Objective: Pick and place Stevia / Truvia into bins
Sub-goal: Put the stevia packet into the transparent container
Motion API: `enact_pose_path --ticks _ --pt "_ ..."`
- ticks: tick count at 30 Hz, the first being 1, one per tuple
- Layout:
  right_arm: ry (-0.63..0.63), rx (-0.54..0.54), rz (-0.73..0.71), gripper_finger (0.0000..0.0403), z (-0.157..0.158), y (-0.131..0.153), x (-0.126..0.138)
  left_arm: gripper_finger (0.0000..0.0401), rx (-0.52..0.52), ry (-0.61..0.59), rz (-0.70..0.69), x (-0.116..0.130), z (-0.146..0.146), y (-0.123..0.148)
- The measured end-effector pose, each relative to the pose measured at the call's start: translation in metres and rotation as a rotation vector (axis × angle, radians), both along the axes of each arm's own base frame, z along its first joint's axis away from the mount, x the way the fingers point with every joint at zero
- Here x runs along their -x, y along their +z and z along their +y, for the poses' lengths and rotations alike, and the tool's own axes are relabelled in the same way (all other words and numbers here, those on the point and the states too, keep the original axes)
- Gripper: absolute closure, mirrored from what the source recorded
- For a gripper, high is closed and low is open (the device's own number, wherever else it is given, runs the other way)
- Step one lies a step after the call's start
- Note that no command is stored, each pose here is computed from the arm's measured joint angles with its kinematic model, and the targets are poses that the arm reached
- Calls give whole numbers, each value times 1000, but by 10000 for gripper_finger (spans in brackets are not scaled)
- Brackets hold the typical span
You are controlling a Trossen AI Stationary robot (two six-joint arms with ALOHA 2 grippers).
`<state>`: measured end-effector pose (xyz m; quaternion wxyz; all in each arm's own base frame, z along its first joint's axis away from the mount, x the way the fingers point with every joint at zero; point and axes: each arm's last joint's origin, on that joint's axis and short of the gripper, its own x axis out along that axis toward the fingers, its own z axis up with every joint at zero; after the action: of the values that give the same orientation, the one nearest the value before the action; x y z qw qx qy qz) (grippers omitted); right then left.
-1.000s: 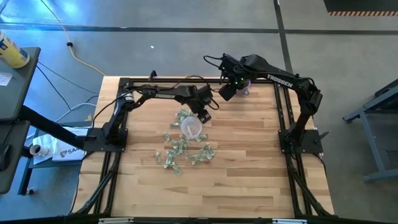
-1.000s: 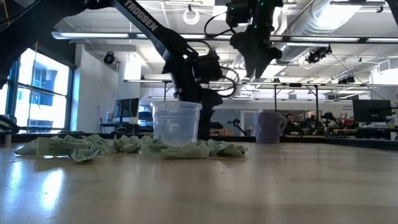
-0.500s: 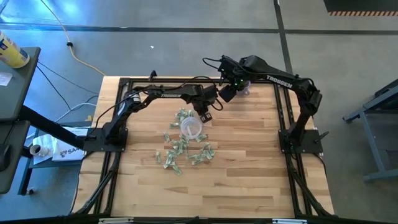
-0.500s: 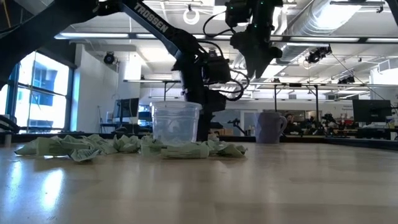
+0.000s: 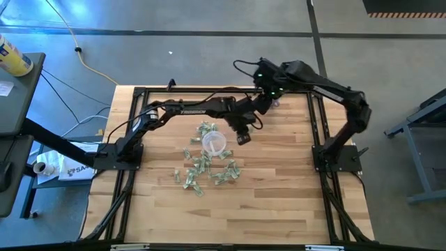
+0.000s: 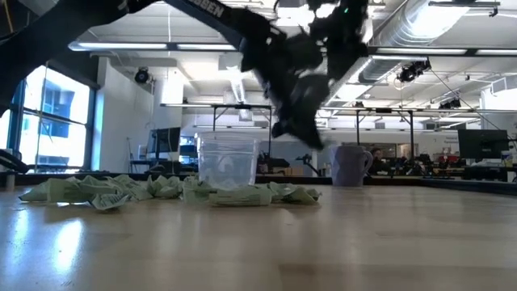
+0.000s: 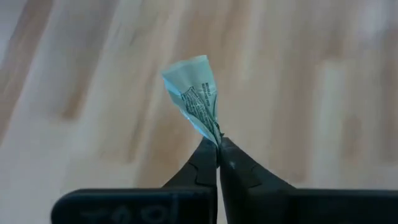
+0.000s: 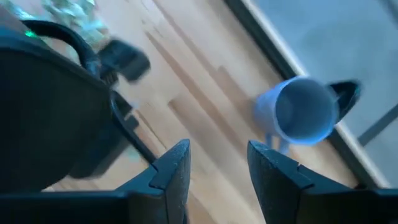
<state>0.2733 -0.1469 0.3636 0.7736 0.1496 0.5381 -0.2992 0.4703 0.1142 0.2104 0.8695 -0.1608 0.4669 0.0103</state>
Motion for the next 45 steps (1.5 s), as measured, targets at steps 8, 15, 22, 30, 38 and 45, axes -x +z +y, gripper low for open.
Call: enact_pose_path --ticks 8,15,22,30,38,45 --pt "22 89 -126 261 48 56 61 367 -34 22 8 12 -51 94" --pt "46 99 -191 261 75 69 76 367 -171 149 426 51 -101 93" --pt "112 109 -113 261 87 54 47 367 -127 291 564 58 -91 60" --pt "266 51 28 260 104 24 13 349 -41 193 708 71 -86 4" --pt "263 -86 101 260 120 -39 11 353 -114 197 512 81 -81 11" --pt "151 -147 66 261 140 -67 23 350 -93 121 425 76 -67 7"
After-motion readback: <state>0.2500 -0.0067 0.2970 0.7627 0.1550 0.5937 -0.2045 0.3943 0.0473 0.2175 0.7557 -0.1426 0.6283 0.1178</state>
